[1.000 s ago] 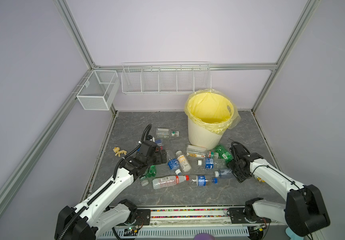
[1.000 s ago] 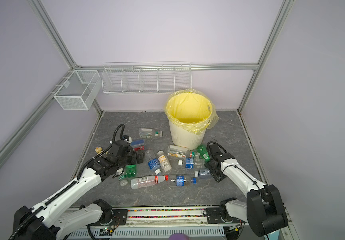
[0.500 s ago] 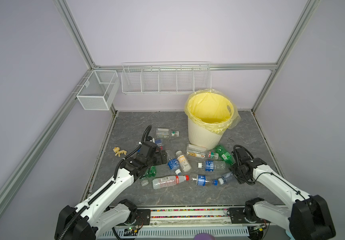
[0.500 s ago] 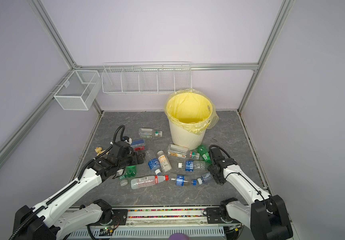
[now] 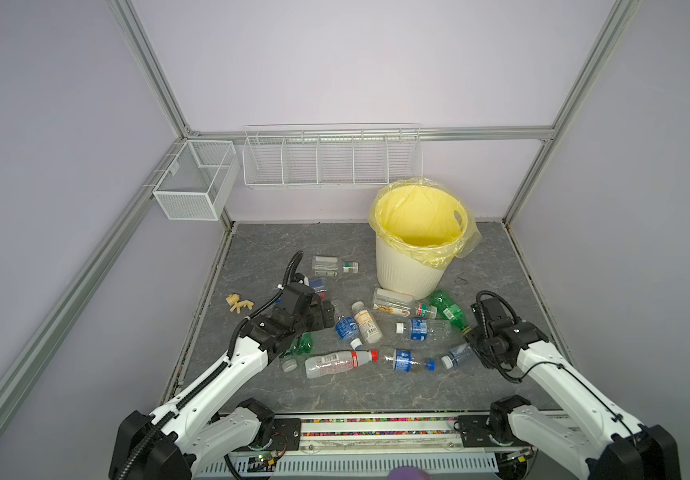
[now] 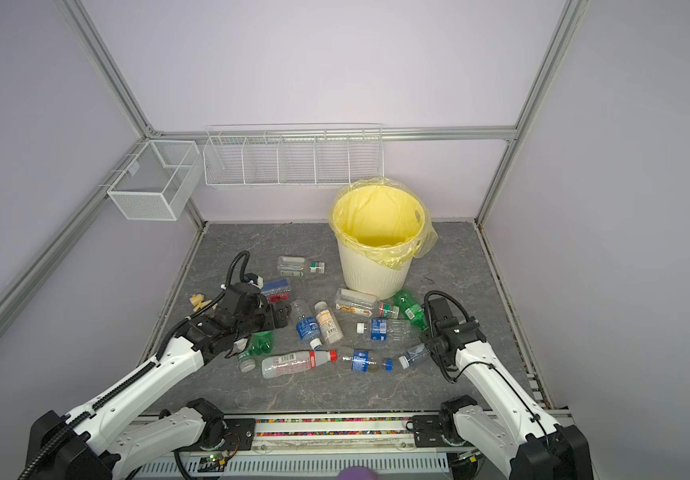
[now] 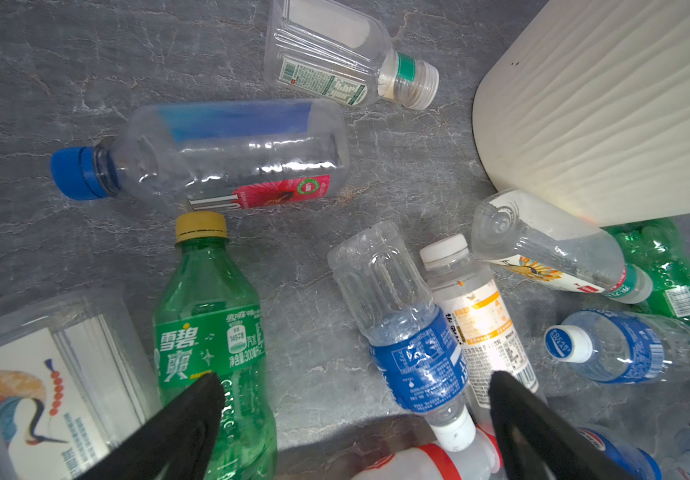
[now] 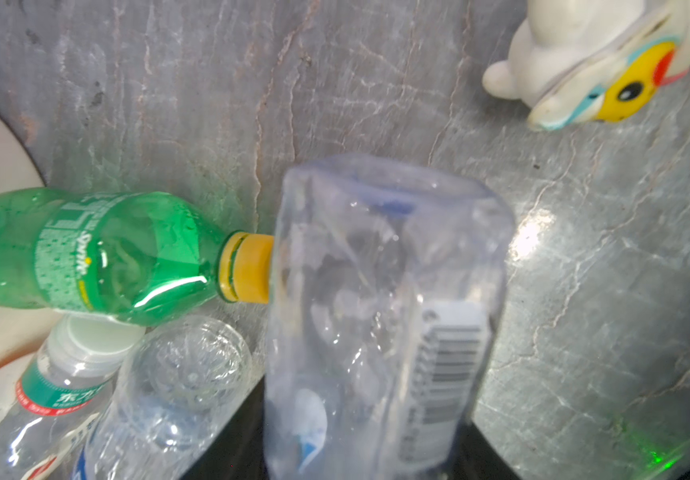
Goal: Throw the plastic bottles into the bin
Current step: 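Close the right gripper on the clear crushed bottle and lift it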
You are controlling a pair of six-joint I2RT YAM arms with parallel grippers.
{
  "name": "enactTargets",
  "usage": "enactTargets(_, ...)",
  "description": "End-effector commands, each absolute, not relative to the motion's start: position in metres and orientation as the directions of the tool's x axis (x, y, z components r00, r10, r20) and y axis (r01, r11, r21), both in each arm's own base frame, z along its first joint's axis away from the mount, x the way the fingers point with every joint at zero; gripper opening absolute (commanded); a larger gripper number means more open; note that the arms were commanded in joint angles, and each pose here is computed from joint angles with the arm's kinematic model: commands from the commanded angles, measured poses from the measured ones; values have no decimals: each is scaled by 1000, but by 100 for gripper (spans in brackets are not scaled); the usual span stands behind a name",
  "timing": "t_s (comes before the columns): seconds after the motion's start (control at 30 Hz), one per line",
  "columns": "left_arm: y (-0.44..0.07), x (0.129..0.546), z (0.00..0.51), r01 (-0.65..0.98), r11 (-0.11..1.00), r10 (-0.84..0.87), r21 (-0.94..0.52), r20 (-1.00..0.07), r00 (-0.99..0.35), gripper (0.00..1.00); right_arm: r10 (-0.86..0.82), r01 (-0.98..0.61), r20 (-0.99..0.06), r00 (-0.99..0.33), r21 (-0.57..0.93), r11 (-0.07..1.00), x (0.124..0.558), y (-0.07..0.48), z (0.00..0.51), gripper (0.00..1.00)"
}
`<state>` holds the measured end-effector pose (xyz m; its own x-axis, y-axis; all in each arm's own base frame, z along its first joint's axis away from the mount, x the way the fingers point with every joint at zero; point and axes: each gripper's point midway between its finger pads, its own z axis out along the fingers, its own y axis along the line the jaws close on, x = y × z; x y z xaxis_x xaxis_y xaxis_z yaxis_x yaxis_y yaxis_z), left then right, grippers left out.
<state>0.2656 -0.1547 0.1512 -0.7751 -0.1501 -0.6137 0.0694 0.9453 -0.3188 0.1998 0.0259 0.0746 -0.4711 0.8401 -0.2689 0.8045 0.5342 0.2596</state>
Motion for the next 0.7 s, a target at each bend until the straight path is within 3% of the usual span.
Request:
enactTargets(0.0,-152,265,152,48,942,-176,-331,-612,-771,99,819,780,-294,-492,268,565,199,24,87,54)
enactTargets(0.37,-151,270,148,12,945,-197,-326,-601,-774,99,677,633,-332,-657,244,735,209,34,108,54)
enactTargets(0.67,-150,272,151,-17,944,-220,-329,-589,-777,99,573,504,-405,-712,273,820,218,40,131,54)
